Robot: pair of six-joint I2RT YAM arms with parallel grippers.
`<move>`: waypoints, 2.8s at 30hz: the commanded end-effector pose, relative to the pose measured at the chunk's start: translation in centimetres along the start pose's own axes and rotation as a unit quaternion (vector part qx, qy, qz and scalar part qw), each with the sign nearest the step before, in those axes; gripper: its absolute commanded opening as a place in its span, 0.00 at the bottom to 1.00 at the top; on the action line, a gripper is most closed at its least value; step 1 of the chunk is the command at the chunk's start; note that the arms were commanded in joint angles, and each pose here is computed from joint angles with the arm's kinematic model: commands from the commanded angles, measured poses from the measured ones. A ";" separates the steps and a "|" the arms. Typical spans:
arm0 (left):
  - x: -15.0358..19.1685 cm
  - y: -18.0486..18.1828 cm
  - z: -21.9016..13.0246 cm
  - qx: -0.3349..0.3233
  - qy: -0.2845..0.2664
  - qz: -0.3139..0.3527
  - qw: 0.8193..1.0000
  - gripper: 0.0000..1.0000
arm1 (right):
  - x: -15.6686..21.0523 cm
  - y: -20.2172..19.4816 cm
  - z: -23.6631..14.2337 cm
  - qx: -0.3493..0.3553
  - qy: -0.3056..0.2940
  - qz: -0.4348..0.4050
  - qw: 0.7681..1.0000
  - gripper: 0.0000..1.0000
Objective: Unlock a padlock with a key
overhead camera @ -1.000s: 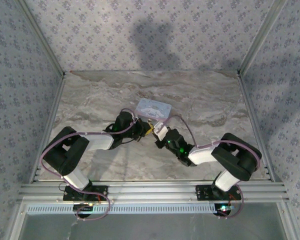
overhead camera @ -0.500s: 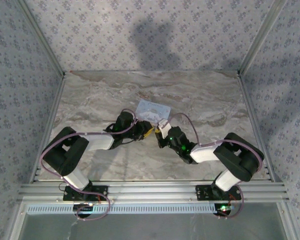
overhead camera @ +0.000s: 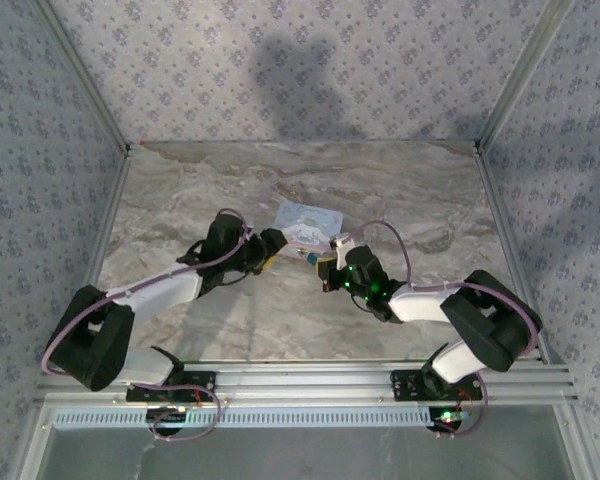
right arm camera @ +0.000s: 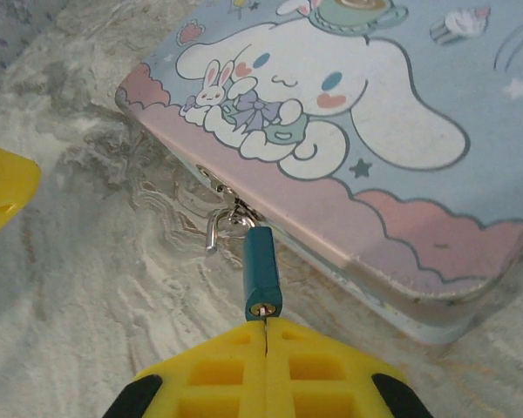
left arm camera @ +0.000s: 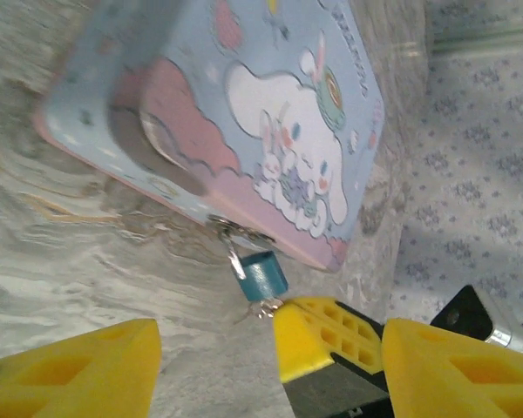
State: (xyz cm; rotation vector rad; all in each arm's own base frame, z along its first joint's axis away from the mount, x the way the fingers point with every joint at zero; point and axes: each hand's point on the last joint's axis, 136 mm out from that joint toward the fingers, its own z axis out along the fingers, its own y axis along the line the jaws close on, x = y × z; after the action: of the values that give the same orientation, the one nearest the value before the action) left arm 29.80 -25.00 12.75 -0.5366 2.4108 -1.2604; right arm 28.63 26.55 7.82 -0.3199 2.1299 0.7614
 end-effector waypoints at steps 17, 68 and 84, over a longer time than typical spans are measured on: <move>-7.5 1.2 2.1 -0.063 0.053 0.104 0.991 0.84 | 2.8 0.3 2.2 -0.032 0.036 0.199 0.979 0.00; -2.1 8.7 5.7 -0.125 0.119 0.056 0.983 0.54 | -3.7 -2.0 0.9 -0.080 0.024 0.110 0.990 0.40; 0.1 9.1 4.1 -0.125 0.106 0.045 0.985 0.54 | -5.5 -3.3 3.2 -0.109 0.025 0.087 0.990 0.49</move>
State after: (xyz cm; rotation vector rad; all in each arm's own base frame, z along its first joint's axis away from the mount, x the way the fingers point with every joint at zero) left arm 33.66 -24.70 7.14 -0.2830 2.5806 -1.1588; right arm 35.55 25.50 8.21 -0.2229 2.1923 1.0797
